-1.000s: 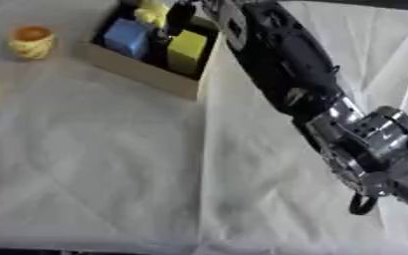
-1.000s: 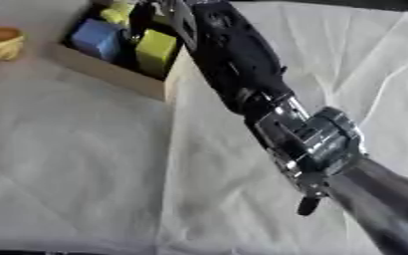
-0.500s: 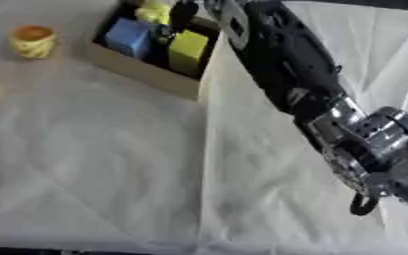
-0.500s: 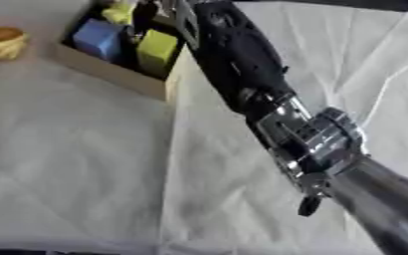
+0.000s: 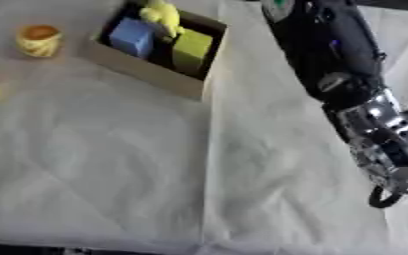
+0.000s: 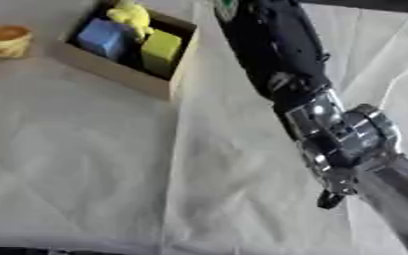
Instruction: Pick up objects on the table and place them in the box.
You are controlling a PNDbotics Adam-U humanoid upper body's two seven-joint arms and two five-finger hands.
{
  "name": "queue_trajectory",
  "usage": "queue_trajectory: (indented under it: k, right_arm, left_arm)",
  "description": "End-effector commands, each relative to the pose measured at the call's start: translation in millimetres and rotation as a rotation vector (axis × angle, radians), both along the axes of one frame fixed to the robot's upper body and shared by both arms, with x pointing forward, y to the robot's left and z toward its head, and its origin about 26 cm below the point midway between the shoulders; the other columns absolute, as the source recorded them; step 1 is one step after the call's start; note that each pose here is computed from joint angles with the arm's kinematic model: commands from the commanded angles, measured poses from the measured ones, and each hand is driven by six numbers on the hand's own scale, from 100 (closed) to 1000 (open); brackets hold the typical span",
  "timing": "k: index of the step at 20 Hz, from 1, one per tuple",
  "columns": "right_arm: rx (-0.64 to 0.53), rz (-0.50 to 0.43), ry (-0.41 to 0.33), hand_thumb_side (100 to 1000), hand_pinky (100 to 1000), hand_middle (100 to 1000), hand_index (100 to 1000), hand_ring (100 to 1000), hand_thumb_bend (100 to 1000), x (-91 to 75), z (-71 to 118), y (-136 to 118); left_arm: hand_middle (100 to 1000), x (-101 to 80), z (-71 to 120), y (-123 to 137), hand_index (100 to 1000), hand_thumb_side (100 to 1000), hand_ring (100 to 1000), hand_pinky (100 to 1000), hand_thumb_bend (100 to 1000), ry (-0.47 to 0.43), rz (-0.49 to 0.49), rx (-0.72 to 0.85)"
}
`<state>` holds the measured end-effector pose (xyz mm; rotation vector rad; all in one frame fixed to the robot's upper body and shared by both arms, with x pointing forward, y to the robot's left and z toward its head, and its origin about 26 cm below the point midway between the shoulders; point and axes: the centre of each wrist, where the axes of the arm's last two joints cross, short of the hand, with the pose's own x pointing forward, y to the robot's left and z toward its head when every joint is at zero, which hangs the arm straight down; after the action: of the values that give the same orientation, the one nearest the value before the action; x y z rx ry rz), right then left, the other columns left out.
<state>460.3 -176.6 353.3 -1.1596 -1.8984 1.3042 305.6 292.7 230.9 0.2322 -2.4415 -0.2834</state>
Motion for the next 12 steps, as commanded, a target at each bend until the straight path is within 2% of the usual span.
queue_trajectory:
  k: [1,7,10,12]
  right_arm:
    - [0.051,-0.001,-0.153,407,820,774,907,860,100,-20.7,31.7,-32.5]
    - [0.136,0.001,-0.303,453,813,754,887,839,100,-50.7,40.4,-68.2]
    - [0.172,-0.010,-0.346,436,811,750,882,835,100,-64.1,39.1,-77.2]
    - [0.192,-0.007,-0.353,435,810,748,876,833,100,-73.5,38.3,-78.5]
  left_arm:
    - [758,1.2,21.9,14.6,842,473,862,790,100,-0.048,0.066,0.148]
    - [762,12.5,42.4,40.9,848,398,864,797,100,-0.039,0.232,0.351]
    - [768,19.9,51.4,54.7,863,340,869,806,100,0.001,0.307,0.461]
    - [784,24.9,54.5,65.6,889,339,885,814,125,0.056,0.361,0.547]
